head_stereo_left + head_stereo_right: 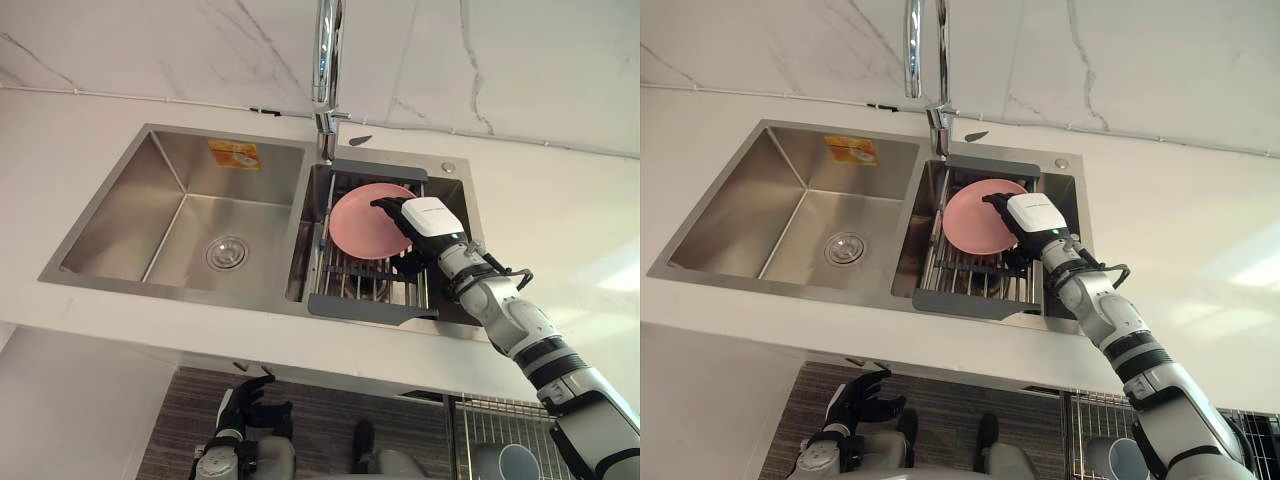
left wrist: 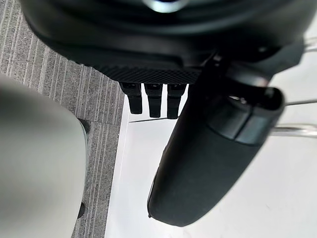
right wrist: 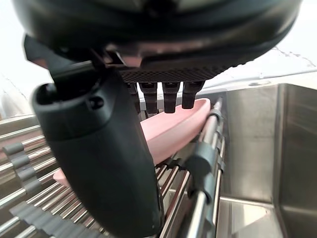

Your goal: Walk over to the sink, pick up the cup, carry it to the dishwasher, place the cup inside the dishwasher, then close the dishwasher door

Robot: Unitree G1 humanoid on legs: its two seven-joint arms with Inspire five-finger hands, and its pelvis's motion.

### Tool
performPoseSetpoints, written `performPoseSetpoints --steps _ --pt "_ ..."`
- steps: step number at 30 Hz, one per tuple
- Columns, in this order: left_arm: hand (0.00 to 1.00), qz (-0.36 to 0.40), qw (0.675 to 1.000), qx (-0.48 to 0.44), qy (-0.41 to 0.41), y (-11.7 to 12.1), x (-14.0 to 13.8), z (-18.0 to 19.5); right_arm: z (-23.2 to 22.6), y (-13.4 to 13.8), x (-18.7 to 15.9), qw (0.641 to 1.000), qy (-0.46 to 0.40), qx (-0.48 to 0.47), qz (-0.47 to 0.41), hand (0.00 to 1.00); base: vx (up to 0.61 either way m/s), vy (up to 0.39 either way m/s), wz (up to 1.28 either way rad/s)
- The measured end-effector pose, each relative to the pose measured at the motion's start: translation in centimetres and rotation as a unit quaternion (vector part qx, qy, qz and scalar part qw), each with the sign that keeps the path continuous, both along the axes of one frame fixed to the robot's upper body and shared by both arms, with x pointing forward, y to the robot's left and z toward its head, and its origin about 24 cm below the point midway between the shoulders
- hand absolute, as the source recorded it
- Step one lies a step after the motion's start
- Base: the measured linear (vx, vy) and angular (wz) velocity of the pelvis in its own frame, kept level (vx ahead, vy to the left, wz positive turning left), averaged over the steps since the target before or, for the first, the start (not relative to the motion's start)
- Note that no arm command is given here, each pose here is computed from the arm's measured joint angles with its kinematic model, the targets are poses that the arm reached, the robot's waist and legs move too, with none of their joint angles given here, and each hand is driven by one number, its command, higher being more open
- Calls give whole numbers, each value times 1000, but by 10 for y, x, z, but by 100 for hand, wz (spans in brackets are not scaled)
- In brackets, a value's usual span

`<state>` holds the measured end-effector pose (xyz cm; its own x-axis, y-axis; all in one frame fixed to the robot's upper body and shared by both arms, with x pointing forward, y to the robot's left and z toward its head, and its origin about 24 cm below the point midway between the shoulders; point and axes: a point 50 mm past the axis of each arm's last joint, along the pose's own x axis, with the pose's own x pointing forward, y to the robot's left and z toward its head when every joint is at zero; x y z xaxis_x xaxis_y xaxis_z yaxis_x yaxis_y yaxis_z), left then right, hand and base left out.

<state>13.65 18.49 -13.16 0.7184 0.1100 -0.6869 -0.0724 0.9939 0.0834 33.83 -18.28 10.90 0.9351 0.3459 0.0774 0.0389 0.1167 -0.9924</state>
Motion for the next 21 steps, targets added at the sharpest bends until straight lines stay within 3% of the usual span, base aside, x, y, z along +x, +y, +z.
performPoseSetpoints --steps 13,14,21 --pt "90 3 1000 6 -11 1 9 3 17 1 10 997 -28 -65 10 90 -8 -1 0" --pt "90 3 1000 6 -11 1 9 3 18 1 11 997 -30 -68 10 30 0 0 0" --pt "90 4 1000 6 -13 1 10 4 19 -4 15 996 -25 -83 1 30 0 0 0"
